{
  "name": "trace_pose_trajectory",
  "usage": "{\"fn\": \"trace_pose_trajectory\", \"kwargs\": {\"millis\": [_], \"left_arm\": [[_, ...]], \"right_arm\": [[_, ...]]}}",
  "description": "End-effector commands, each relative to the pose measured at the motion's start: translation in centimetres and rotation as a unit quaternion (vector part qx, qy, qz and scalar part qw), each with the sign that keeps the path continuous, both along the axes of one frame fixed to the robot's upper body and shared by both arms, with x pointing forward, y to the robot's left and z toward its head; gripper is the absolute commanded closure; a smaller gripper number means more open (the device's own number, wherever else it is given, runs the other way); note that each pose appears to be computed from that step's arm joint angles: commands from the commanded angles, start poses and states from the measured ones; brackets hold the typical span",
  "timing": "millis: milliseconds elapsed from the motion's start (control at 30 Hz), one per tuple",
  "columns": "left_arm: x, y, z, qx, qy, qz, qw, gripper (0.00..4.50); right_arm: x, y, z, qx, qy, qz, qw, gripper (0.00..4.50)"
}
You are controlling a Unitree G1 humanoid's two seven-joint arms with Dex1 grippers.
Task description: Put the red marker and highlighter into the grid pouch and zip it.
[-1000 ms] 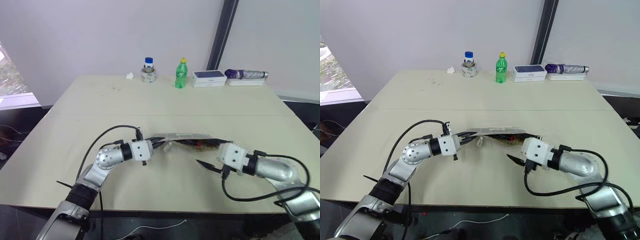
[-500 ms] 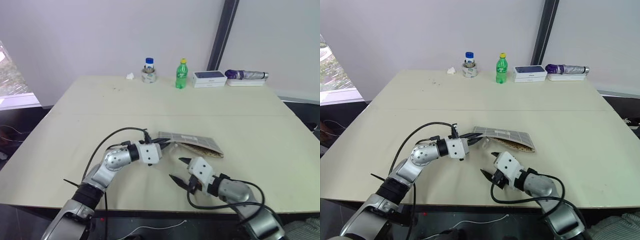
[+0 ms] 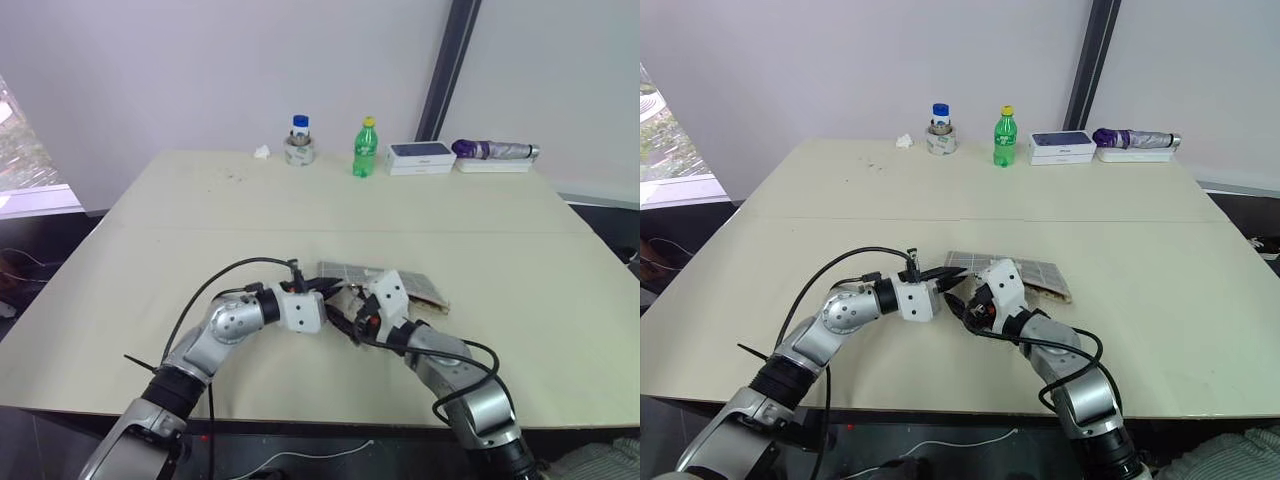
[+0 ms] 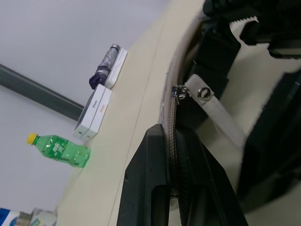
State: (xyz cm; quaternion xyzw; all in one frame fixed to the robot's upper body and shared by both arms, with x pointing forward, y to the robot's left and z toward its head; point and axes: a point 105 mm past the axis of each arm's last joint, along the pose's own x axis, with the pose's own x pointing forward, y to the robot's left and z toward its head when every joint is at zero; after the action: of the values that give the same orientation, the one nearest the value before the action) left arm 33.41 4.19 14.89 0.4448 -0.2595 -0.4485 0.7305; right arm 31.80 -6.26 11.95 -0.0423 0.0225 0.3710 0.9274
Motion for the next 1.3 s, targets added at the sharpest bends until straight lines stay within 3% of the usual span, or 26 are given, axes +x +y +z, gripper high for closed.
{"fn": "trace_pose_trajectory", "kwargs": {"millis": [33, 200, 233, 333, 467, 633, 867, 933, 1067, 1167, 1300], "left_arm": [[0.0, 0.0, 1.5, -0.013, -0.024, -0.003, 1.0, 4.5], [0.0, 0.1, 1.4, -0.011, -0.023, -0.002, 1.0, 4.5], [0.0, 0.1, 1.3, -0.011, -0.022, -0.001, 1.0, 4.5], [0.2, 0.6, 1.3, -0.009, -0.022, 0.006, 1.0, 4.5], [0.5, 2.7, 1.0, -0.01, -0.017, 0.031, 0.999, 4.5], [0.8, 5.6, 0.2, 0.008, -0.006, 0.063, 0.998, 4.5], [1.1, 6.5, -1.2, 0.019, 0.019, 0.07, 0.997, 4.5], [1.3, 6.0, -1.1, 0.009, 0.023, 0.067, 0.997, 4.5], [1.0, 5.0, -2.6, -0.024, 0.093, 0.058, 0.994, 4.5], [0.9, 5.2, -3.6, -0.039, 0.134, 0.069, 0.988, 3.38], [1.1, 6.8, -2.6, -0.056, 0.13, 0.088, 0.986, 1.34]], "right_arm": [[0.3, 0.4, 1.0, 0.019, -0.01, 0.018, 1.0, 1.72], [0.2, 0.0, 0.7, 0.013, -0.012, 0.006, 1.0, 4.3], [0.0, -0.1, 0.5, 0.011, -0.011, 0.005, 1.0, 4.45], [-0.8, -0.9, -0.6, -0.042, -0.02, 0.003, 0.999, 4.45], [-2.3, -2.5, -2.1, -0.056, 0.004, -0.006, 0.998, 4.45], [-3.4, -9.2, -2.3, -0.139, -0.002, -0.053, 0.989, 4.45], [-1.7, -18.9, -1.7, -0.237, -0.014, -0.154, 0.959, 4.45], [-1.3, -19.2, -1.7, -0.279, -0.032, -0.138, 0.95, 4.45], [-0.3, -17.3, -1.5, -0.263, -0.05, -0.123, 0.956, 4.45], [-1.1, -14.4, -1.2, -0.191, -0.032, -0.065, 0.979, 3.58], [-2.0, -15.3, -1.7, -0.231, -0.014, -0.042, 0.972, 1.52]]}}
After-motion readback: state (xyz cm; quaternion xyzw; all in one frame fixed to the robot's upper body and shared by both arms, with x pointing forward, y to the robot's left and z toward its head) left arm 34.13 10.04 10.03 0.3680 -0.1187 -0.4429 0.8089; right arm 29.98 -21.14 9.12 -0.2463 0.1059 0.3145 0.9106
